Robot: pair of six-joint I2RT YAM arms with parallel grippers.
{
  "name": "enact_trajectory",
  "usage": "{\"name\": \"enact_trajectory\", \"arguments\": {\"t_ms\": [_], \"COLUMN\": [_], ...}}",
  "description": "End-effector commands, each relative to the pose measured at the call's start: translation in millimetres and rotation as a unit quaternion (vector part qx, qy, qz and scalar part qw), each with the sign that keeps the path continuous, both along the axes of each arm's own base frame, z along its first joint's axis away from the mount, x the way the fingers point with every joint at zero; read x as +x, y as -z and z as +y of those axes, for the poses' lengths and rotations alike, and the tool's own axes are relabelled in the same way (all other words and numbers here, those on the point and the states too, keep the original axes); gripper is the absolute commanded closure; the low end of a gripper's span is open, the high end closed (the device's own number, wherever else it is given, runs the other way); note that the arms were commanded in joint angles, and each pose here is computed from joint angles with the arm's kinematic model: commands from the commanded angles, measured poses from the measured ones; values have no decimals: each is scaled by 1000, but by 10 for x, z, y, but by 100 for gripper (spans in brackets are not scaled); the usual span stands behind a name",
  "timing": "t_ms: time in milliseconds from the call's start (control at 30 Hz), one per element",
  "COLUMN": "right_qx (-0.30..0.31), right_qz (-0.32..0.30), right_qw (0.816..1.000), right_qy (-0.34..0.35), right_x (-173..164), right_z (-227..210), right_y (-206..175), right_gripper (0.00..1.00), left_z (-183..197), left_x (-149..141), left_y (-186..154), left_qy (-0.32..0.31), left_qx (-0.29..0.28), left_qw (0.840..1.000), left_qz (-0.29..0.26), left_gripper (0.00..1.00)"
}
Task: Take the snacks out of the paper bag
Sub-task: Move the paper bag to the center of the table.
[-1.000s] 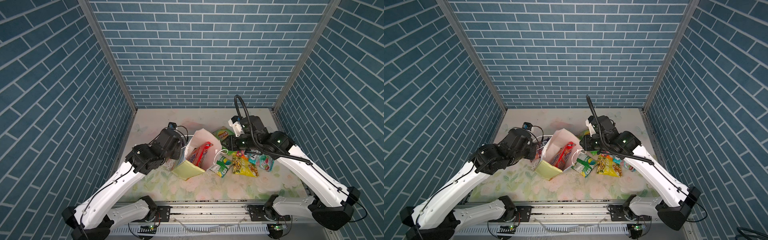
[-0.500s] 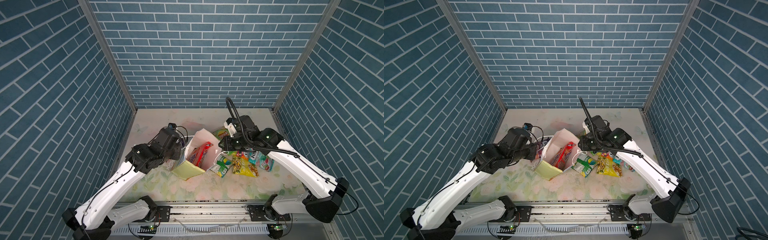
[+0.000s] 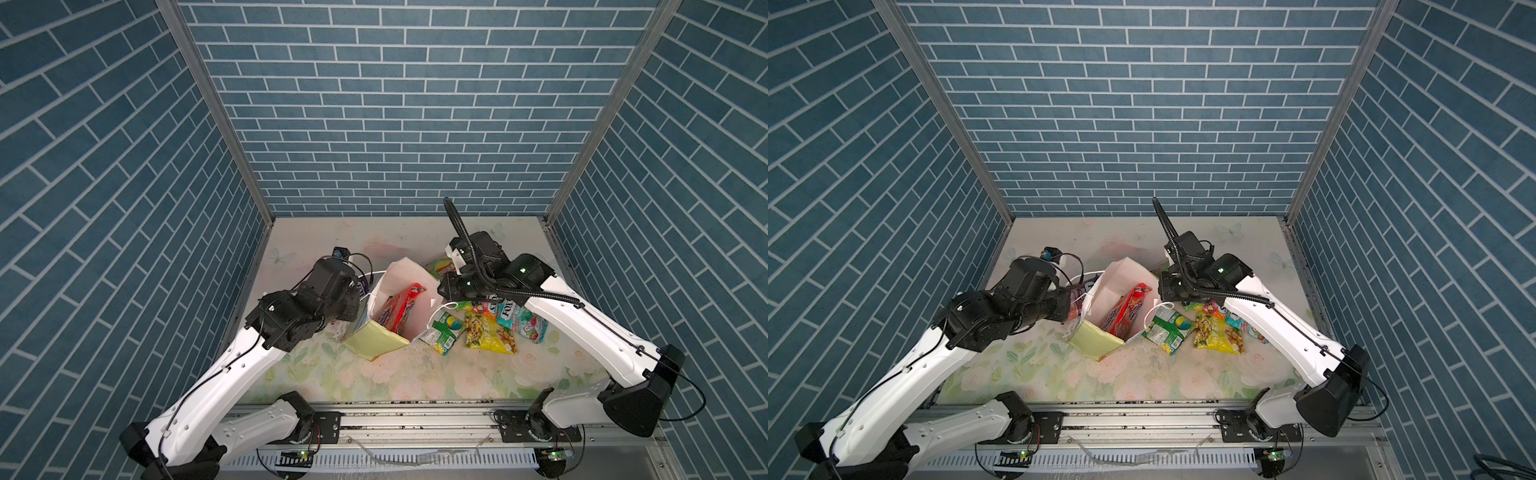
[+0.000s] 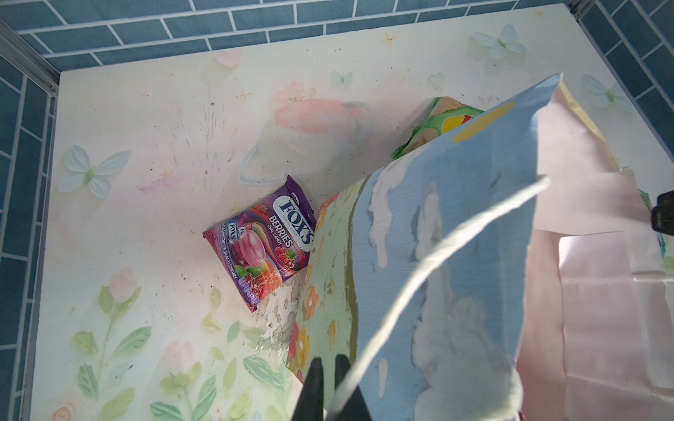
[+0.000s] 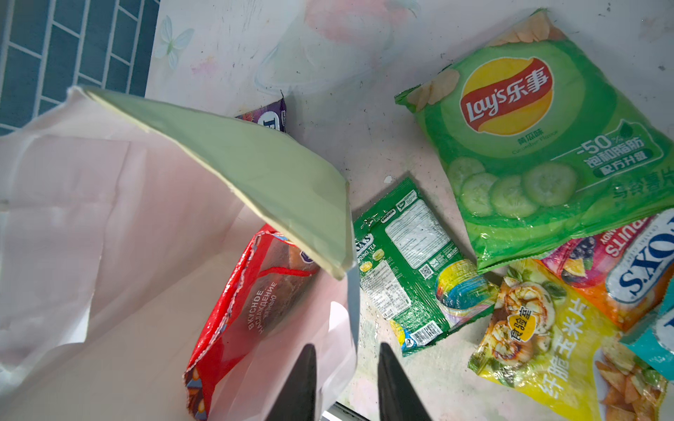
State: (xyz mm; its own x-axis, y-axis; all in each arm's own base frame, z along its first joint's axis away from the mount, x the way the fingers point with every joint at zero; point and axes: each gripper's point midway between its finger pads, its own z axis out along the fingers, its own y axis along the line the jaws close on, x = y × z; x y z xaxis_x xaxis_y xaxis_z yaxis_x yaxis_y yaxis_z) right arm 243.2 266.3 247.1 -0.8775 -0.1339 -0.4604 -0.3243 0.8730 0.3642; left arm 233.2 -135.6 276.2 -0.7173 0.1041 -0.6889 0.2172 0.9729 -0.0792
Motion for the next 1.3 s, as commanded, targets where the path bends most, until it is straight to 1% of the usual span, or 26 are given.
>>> {"name": "enact_trajectory", "arguments": {"t_ms": [0,67,100,167,333,467,633,933,1100,1267], "right_qx": [-22,-21,-23,-27,-36,-63,-97,-127,-131,-131], "right_qz": [2,3,5,3,-30,-59,-66,-71,-77,-99], "right_qw": [1000,1000,1000,1000,999,996,993,989,987,984], "right_qy": [7,4,3,3,8,8,0,-23,-46,-75], "right_x": [67,92,101,138,233,309,360,457,559,669], "right_z": [3,39,55,71,35,-51,-103,-128,1,128], "right_y": [138,163,187,192,35,-97,-130,-164,-217,-365], "right_gripper": [73,79,84,100,100,100,100,100,100,100], "left_z": [38,47,51,55,63,49,9,-50,-83,-77], "left_x": [-10,-14,-16,-24,-41,-45,-42,-51,-29,-3], "left_y": [35,36,43,48,48,68,72,41,-109,-316], "left_qy": [2,2,2,3,3,5,11,17,20,21], "left_qx": [7,9,10,10,7,5,-1,-18,-31,-41], "left_qw": [1000,1000,1000,1000,1000,1000,1000,1000,999,999], "left_qz": [3,2,4,4,5,8,11,14,1,-26], "left_gripper": [90,90,90,90,90,90,90,89,81,72]}}
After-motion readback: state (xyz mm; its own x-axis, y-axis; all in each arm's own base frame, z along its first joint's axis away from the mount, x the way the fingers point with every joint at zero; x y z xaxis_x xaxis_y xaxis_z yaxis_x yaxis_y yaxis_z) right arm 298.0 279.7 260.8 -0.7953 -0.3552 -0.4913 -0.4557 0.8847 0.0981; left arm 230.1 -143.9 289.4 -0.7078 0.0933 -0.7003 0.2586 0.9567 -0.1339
